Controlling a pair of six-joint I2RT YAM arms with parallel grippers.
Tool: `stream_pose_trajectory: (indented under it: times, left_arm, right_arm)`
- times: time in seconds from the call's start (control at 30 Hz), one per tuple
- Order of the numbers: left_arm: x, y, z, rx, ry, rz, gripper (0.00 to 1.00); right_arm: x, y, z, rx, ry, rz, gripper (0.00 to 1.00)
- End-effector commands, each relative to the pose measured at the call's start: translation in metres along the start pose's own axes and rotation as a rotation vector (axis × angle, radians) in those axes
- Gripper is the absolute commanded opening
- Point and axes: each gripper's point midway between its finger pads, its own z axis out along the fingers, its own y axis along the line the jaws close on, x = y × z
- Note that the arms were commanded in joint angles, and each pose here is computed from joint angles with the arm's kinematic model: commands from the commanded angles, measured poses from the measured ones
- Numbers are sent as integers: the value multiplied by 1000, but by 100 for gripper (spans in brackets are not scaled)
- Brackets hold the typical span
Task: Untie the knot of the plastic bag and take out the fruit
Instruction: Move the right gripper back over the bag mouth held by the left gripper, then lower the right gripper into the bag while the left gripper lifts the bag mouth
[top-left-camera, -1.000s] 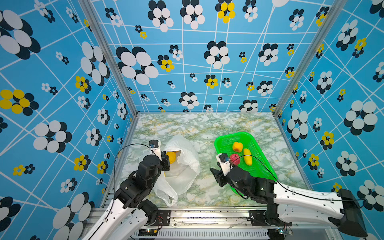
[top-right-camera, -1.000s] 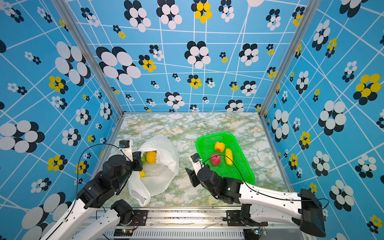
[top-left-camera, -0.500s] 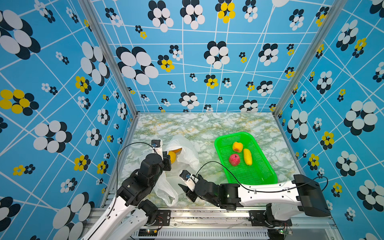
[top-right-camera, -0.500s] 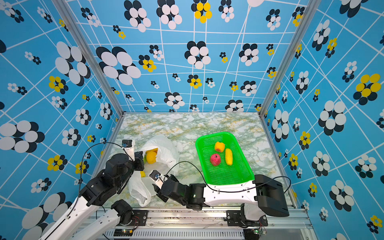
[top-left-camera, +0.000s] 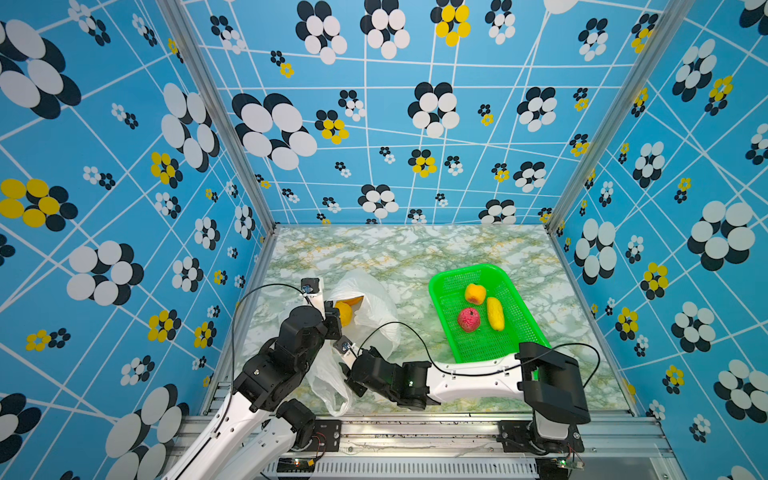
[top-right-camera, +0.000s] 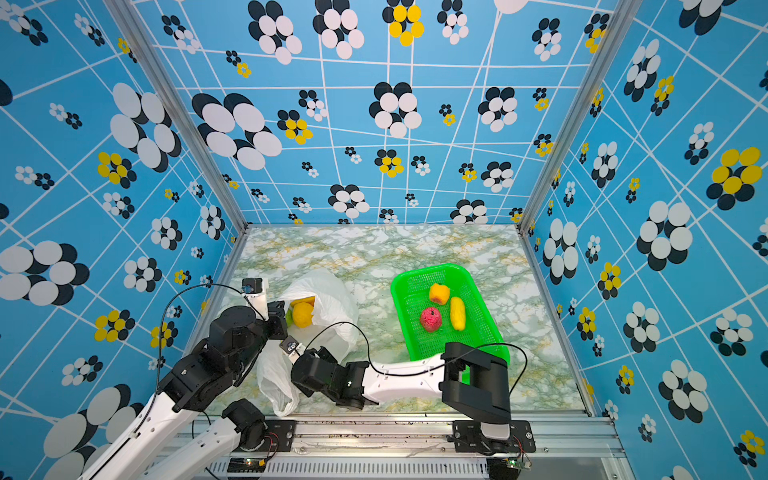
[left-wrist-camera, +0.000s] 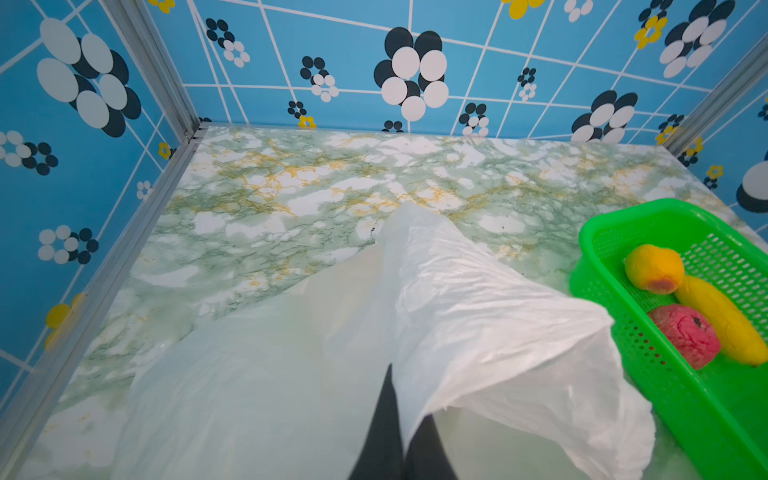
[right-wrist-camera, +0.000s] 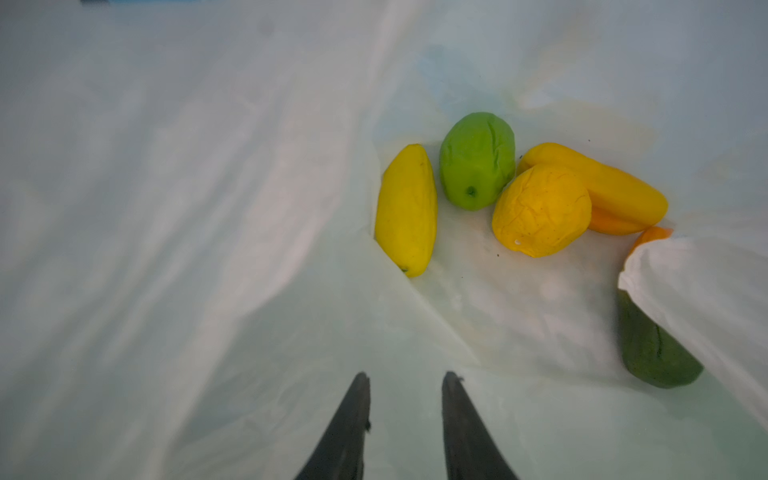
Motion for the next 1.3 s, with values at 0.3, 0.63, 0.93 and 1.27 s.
stream_pose_trajectory:
  times: [0.3, 0.63, 0.93, 1.27]
  left_arm:
    - [-7, -7, -3, 40, -13, 9, 0]
    - [-35, -13, -26, 86, -41, -26, 0]
    - [-41, -23, -32, 142, -50, -21, 0]
    - [-37, -28, -26, 162, -34, -13, 0]
  right_arm:
    - [-4, -35, 51, 155, -18, 71, 58]
    - [-8, -54, 90, 224, -61, 124, 81]
    - [-13, -84, 138, 307, -35, 191, 86]
    - [-20, -65, 161, 132, -60, 206, 87]
